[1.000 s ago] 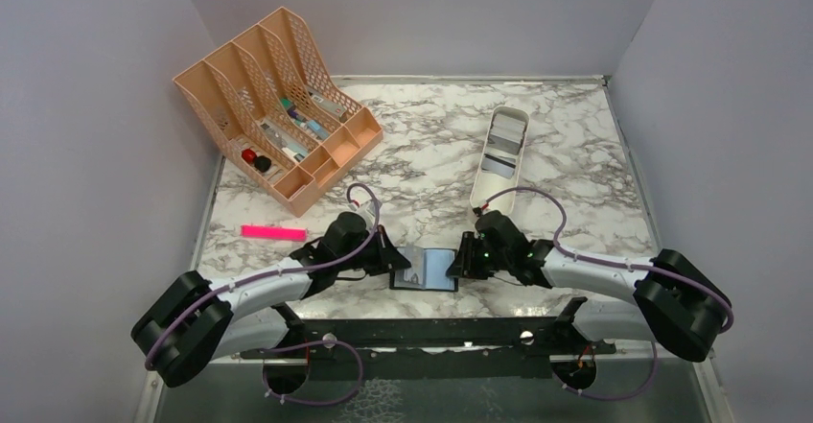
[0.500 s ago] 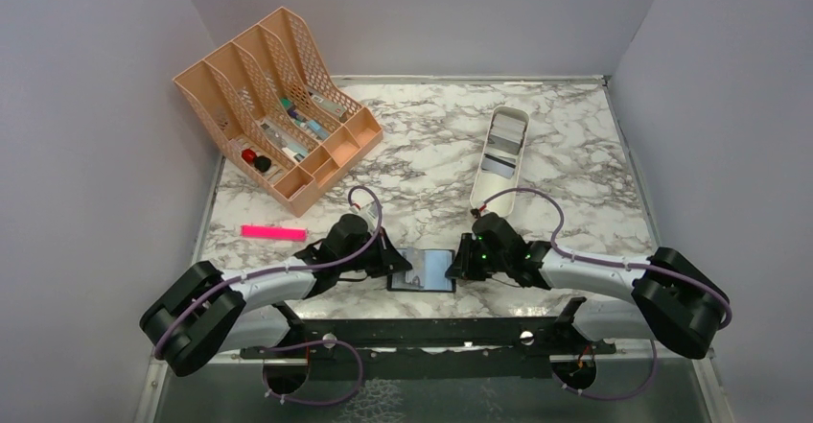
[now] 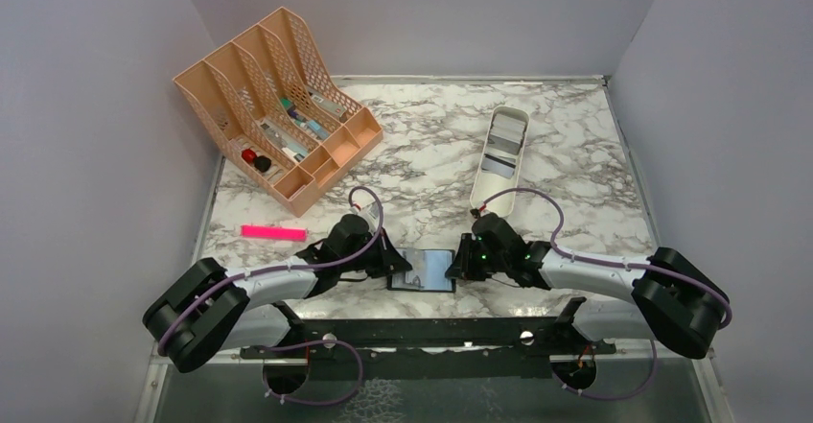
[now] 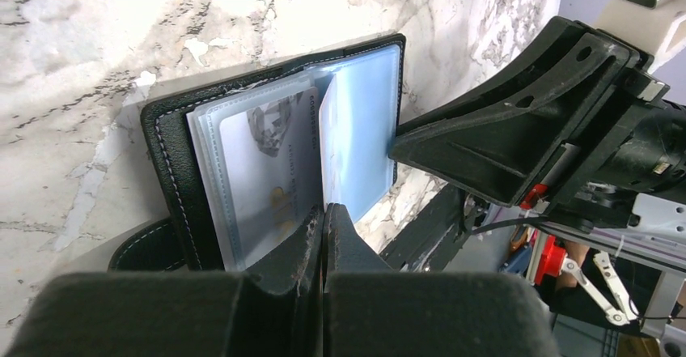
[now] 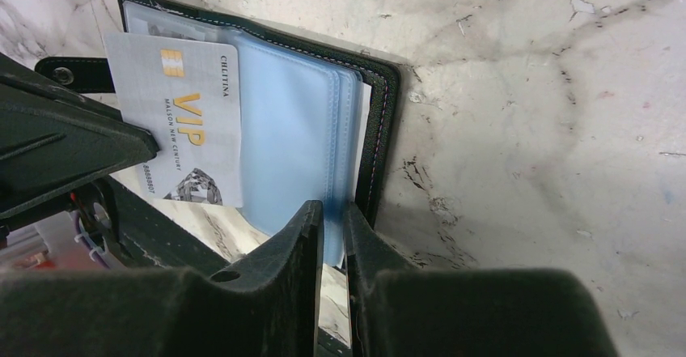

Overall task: Put the credit cards into the card holder
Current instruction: Insert the credit card into the card holder.

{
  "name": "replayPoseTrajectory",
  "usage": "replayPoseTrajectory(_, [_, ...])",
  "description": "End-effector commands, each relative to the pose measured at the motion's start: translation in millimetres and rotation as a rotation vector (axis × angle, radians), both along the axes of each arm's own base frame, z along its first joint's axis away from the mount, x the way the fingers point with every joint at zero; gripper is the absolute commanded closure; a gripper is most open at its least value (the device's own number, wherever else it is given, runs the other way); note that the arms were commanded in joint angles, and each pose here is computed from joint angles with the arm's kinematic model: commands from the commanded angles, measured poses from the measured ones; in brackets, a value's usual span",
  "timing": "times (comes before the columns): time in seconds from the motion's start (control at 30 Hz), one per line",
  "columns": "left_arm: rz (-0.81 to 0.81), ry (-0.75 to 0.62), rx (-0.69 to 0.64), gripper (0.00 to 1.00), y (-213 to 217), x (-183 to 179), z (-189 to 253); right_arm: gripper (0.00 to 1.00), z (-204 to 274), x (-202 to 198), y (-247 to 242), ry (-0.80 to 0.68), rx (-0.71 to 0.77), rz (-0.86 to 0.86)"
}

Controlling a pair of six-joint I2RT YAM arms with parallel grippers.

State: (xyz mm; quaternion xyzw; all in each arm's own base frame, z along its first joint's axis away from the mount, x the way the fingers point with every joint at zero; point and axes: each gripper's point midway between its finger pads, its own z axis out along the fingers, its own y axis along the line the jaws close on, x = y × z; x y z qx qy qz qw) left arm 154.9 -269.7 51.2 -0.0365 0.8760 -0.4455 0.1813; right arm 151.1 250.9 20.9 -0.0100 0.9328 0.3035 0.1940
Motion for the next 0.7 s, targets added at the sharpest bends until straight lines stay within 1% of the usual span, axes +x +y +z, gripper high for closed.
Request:
replayPoseTrajectory(0.0, [0.028, -0.006, 0.089, 1.00, 11, 5, -14, 0.80, -11, -5, -11, 0.020, -0.068, -0.015])
replayPoseTrajectory(0.07, [0.037, -0.008, 0.133, 1.00, 17, 5, -18, 0.80, -11, -5, -10, 0.021, -0.066, -0.014])
replayPoseTrajectory(0.17, [0.051, -0.013, 0.151, 1.00, 23, 5, -19, 0.81, -11, -5, -10, 0.020, -0.067, -0.014])
replayPoseTrajectory(0.43, [0.019, 0.010, 0.119, 1.00, 13, 1, -25, 0.81, -10, -3, -7, 0.018, -0.064, -0.006])
replayPoseTrajectory(0.67, [0.018, 0.008, 0.120, 1.00, 9, 1, -26, 0.81, -14, -5, -8, 0.029, -0.072, -0.003])
